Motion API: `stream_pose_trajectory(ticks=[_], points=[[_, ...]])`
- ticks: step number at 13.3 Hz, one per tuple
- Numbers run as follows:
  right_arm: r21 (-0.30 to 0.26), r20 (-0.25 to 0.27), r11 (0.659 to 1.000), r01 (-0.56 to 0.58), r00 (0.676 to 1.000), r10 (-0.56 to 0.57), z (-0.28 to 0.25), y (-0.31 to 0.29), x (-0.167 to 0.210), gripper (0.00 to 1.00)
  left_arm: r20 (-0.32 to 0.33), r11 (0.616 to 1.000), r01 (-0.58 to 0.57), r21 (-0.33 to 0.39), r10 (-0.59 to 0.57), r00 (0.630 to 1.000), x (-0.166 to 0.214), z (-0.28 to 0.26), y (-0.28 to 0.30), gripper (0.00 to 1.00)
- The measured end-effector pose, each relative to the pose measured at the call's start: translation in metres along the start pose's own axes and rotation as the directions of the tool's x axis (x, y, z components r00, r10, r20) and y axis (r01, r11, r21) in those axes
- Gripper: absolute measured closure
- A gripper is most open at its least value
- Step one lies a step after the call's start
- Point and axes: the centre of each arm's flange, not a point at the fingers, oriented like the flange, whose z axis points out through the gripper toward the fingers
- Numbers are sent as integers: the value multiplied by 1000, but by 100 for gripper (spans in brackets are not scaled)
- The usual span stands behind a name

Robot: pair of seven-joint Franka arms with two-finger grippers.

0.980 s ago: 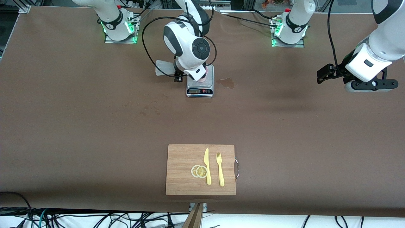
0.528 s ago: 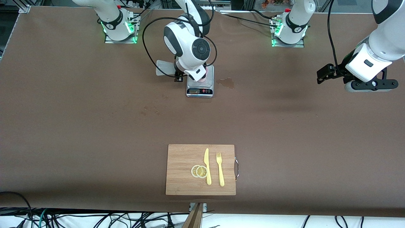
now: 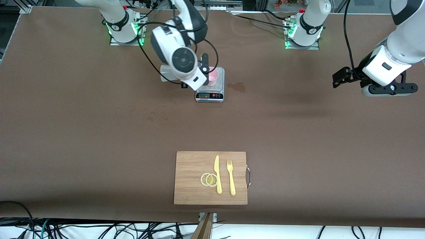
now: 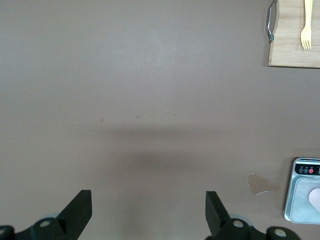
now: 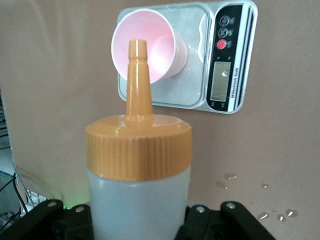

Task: Add sauce to pink cup with both arms
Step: 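Bring the sauce bottle back upright beside the scale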

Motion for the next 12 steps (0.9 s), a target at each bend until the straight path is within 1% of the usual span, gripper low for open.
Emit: stream_pose_trajectory(ticks=[2,3,5,7,9,10,12], points=[[12,-101,999,37,994,-35,-22,17,-38,80,0,1000,0,0,0,1000,0,0,0,0],[10,-155,998,58,986,-56,-32,27,-59,80,0,1000,0,0,0,1000,0,0,0,0],[18,-287,994,105,953,-95,-50,45,-111,80,0,1000,0,0,0,1000,0,0,0,0],[3,-395,987,163,906,-149,-56,64,-169,80,0,1000,0,0,0,1000,0,0,0,0],[-26,-499,975,219,843,-203,-54,80,-229,80,0,1000,0,0,0,1000,0,0,0,0],[-48,-552,969,244,802,-229,-48,87,-259,80,0,1000,0,0,0,1000,0,0,0,0],[-108,-651,952,287,704,-286,-26,105,-306,80,0,1000,0,0,0,1000,0,0,0,0]])
